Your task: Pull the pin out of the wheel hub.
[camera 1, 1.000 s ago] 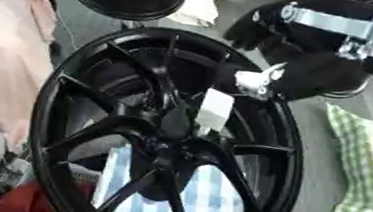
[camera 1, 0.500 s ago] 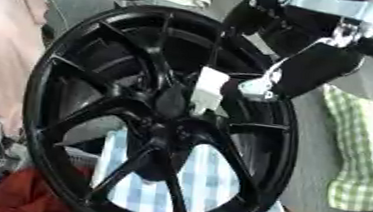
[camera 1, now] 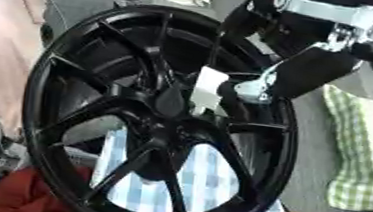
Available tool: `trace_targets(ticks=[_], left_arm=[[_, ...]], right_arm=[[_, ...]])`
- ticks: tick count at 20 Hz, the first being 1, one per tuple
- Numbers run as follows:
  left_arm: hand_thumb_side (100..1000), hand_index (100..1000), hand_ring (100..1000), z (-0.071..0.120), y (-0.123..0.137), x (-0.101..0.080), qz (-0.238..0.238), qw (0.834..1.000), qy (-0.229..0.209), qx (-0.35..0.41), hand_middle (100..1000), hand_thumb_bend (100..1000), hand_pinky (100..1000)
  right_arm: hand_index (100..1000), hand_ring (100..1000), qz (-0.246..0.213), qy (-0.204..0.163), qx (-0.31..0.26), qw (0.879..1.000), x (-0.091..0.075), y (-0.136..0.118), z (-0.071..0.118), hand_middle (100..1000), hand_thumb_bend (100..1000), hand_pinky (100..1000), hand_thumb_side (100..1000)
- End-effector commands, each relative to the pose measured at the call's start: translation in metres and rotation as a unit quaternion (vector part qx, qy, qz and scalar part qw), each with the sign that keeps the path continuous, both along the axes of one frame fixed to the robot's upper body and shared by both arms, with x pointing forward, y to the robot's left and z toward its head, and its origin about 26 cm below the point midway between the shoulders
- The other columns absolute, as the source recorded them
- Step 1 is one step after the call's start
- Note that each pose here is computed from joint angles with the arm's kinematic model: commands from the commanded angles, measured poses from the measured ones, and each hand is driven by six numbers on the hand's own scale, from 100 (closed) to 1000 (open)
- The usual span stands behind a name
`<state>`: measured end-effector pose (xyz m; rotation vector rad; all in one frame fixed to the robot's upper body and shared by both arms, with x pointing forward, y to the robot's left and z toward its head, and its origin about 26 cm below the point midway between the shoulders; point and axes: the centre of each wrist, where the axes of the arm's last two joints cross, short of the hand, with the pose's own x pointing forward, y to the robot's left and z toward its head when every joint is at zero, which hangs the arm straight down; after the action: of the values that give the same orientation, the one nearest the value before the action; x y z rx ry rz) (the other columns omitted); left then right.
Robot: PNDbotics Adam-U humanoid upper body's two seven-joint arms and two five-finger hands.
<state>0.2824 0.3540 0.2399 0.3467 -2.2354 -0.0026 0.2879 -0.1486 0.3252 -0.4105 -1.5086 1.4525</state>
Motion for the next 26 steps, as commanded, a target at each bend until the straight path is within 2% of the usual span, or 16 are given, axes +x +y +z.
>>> trace_targets(ticks=[1, 9, 20, 26], left_arm=[[626, 767, 702, 0.01, -0.001, -0.003, -0.001, 1.0, -0.013, 0.016, 611, 214, 767], [634, 767, 703, 0.011, -0.003, -0.002, -0.005, 1.0, -0.016, 0.018, 611, 208, 767], [641, 766, 704, 0.012, -0.004, -0.001, -0.006, 1.0, -0.018, 0.021, 612, 201, 766], [644, 766, 705, 0.012, -0.004, -0.001, -0.007, 1.0, -0.017, 0.02, 612, 200, 767]], right_arm=[[838, 876, -0.011, -0.01, -0.001, 1.0, -0.003, -0.001, 0.005, 778, 484, 847, 263], [843, 884, -0.013, -0.003, -0.001, 1.0, -0.002, -0.001, -0.001, 785, 444, 854, 288], [836, 882, 0.0, -0.003, -0.006, 1.0, -0.004, 0.006, -0.001, 777, 433, 850, 304], [831, 876, 0.001, 0.003, -0.013, 1.0, -0.004, 0.008, -0.002, 770, 447, 847, 284]])
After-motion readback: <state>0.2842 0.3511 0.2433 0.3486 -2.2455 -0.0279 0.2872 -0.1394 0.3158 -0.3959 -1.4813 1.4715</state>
